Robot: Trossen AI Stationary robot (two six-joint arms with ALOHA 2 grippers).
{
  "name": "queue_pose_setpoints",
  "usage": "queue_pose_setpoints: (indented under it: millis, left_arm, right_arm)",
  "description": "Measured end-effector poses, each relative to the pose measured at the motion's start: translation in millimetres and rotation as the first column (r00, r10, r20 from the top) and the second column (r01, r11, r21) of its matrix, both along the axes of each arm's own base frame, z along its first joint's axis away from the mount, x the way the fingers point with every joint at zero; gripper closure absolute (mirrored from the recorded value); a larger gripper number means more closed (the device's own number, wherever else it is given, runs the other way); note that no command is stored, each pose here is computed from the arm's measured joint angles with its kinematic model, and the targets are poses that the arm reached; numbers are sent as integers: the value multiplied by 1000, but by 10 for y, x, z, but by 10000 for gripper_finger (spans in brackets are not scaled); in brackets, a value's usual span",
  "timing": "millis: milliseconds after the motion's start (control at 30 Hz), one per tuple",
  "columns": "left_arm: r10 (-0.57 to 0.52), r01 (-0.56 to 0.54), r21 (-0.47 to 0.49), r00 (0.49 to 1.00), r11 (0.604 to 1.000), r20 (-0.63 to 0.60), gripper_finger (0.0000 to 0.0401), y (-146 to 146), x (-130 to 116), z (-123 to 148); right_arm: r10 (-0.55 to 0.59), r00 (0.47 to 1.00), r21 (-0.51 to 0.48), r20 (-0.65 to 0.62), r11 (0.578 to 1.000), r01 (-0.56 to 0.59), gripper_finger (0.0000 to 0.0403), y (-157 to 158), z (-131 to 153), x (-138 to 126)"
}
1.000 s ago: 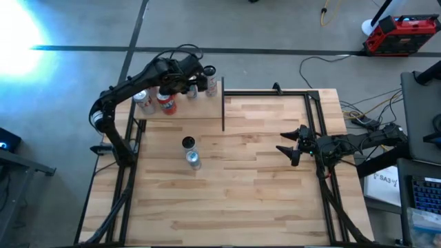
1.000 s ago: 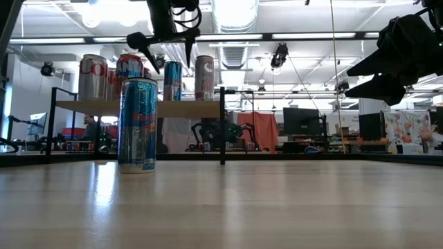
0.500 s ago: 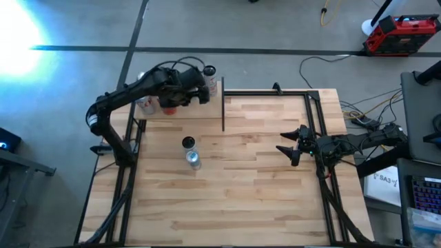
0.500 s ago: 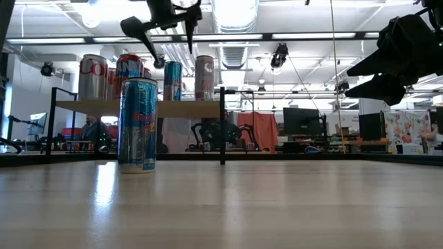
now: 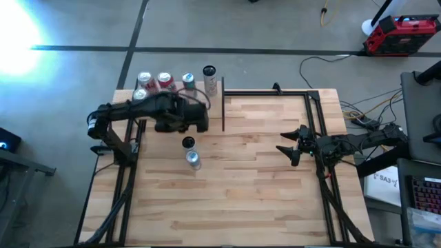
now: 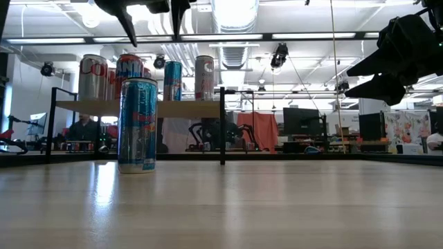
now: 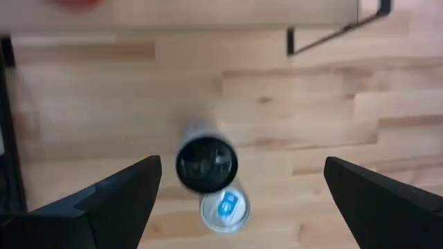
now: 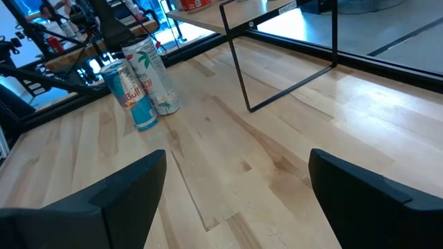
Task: Place canned beverage on shelf
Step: Put the white and pink soda can on the shelf and align it with the other white and pink soda can
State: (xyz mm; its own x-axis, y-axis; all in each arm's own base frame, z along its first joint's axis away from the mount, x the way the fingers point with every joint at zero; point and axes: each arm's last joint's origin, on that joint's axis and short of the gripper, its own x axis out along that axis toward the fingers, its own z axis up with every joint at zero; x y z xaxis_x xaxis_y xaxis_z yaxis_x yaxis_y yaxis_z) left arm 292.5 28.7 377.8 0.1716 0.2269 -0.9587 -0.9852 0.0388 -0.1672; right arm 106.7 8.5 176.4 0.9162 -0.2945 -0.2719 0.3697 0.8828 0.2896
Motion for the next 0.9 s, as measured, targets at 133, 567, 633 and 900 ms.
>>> queue_pose_setpoints:
  millis: [133, 567, 633, 900]
  left_arm:
    - [46, -48, -40, 998, 998, -38, 12, -185, 14, -153]
    - [180, -185, -84, 981, 979, -66, 12, -366, 33, -397]
    - [249, -253, -86, 967, 964, -56, 12, -363, 45, -445]
    - [413, -418, -76, 908, 905, -69, 12, -336, 49, -581]
  right_arm:
    - [0, 1000, 0, 0, 1000, 0, 67, 0, 0, 0]
    - [0, 1000, 0, 0, 1000, 0, 67, 0, 0, 0]
    - [0, 1000, 0, 0, 1000, 0, 67, 0, 0, 0]
    - [0, 1000, 0, -1, 1000, 0, 67, 0, 0, 0]
